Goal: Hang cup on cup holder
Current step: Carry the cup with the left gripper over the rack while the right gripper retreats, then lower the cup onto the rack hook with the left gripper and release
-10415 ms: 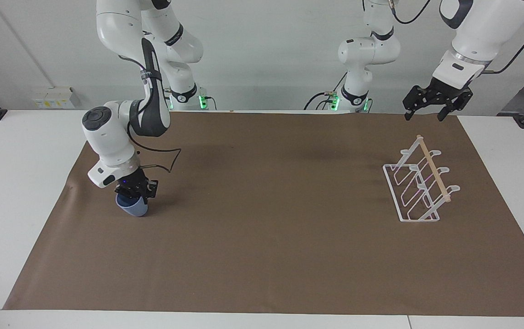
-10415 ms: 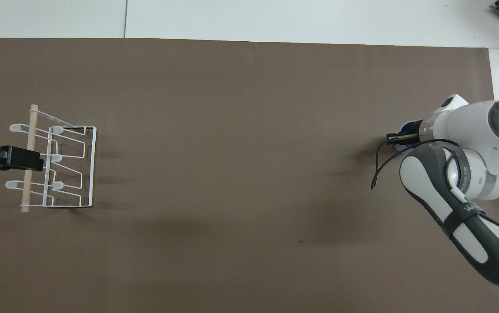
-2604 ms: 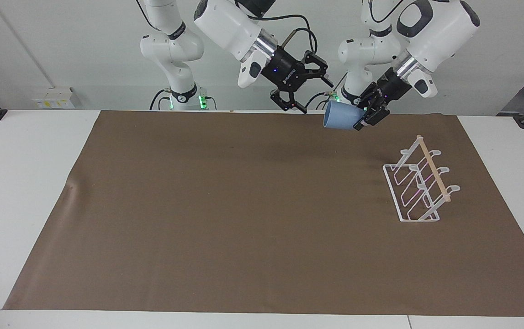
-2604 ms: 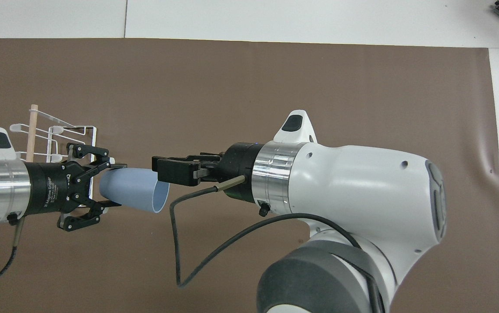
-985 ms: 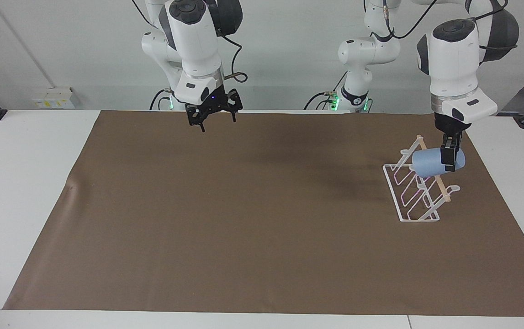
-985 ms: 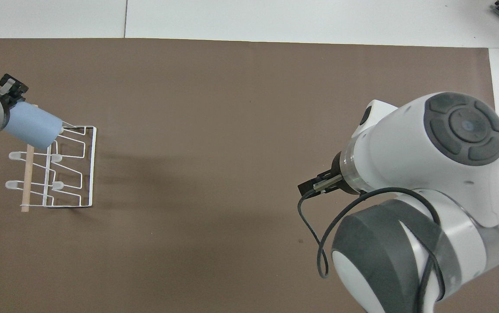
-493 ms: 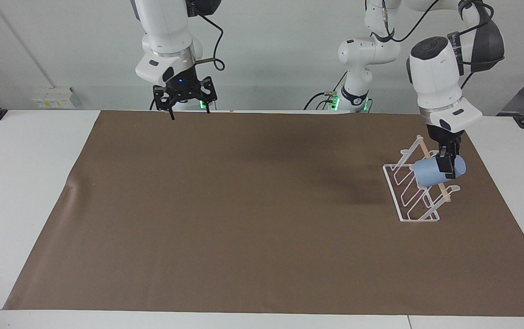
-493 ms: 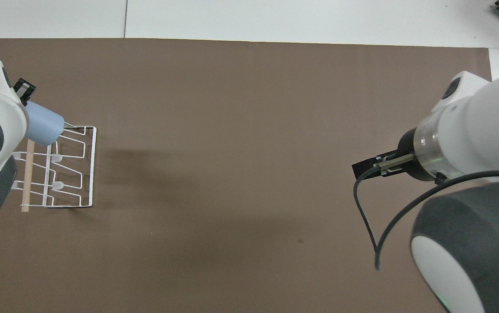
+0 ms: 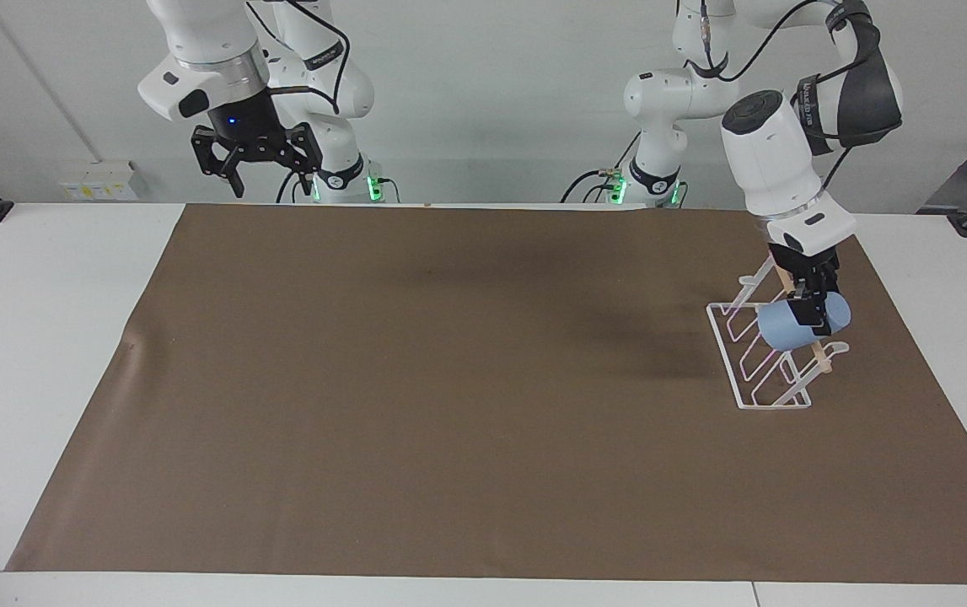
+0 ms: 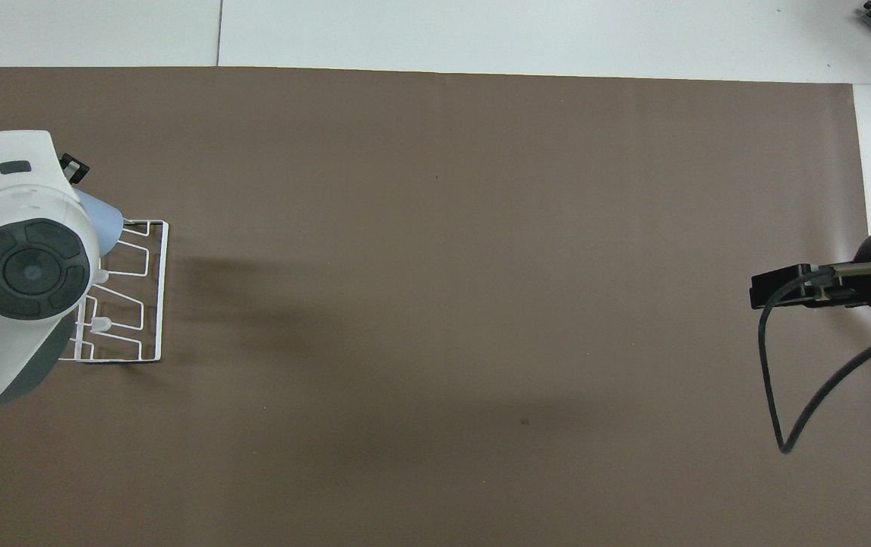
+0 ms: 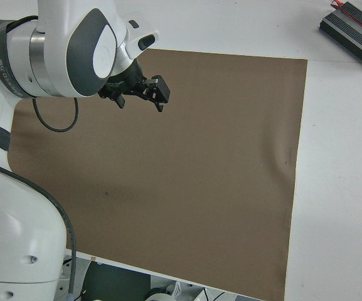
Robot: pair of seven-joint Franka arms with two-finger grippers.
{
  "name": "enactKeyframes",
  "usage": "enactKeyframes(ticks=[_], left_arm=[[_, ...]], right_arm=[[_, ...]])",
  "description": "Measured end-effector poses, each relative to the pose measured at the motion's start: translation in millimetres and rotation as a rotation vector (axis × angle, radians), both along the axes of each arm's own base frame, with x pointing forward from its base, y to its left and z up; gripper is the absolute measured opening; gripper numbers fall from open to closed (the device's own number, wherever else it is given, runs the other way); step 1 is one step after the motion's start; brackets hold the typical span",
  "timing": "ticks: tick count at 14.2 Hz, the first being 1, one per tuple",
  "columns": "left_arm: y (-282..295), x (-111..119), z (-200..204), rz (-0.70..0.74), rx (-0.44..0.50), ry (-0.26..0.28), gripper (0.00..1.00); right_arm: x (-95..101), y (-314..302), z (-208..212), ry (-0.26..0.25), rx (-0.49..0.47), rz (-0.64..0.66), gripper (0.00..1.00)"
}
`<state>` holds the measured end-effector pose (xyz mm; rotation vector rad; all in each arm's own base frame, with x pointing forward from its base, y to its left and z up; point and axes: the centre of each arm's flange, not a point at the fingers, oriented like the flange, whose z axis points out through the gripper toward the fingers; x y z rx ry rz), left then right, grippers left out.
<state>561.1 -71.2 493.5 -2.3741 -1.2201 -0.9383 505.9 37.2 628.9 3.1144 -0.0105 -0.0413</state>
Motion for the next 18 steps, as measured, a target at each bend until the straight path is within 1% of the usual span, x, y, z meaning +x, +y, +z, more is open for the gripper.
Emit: enactKeyframes(ticks=[2,4,8,12,13,15,16,18], left_arm=[[-0.1,-0.6,-3.1,0.006,0.003,-0.007,0.7],[-0.3,-2.6,-12.7,0.008,0.025,-0.023,0.7],[-2.0,-5.3,-22.9,0.005,0.039,-0.024,0.7],[-10.6,-9.4,-30.7,0.0,0.037,-0.021,0.7],[-11.5,-9.6,-31.0,-0.001,0.037,-0.02,0.76],[-13.8,-9.9,-30.9,-0.005,0.037,-0.021,0.97],[-14.8,-10.1,-30.9,-0.007,0.036,-0.021,1.0],[-16.9,-8.6,-27.1,-0.015,0.031,-0.032,1.0]], right_arm=[[-6.9,0.6,-18.3,-0.021,-0.013,-0.004,1.0],[-14.5,-2.0,-31.4,-0.024,-0.022,-0.013,1.0],[-19.1,-37.9,-33.4,-0.024,-0.011,-0.02,1.0],[-19.2,-34.2,-33.4,-0.024,-0.01,-0.003,1.0],[-19.3,-32.9,-33.4,-0.024,-0.011,-0.001,1.0],[-19.3,-34.1,-33.6,-0.023,-0.009,-0.004,1.0],[-19.3,-35.0,-33.7,-0.023,-0.008,-0.006,1.0],[-19.4,-35.5,-34.0,-0.022,-0.007,-0.007,1.0]])
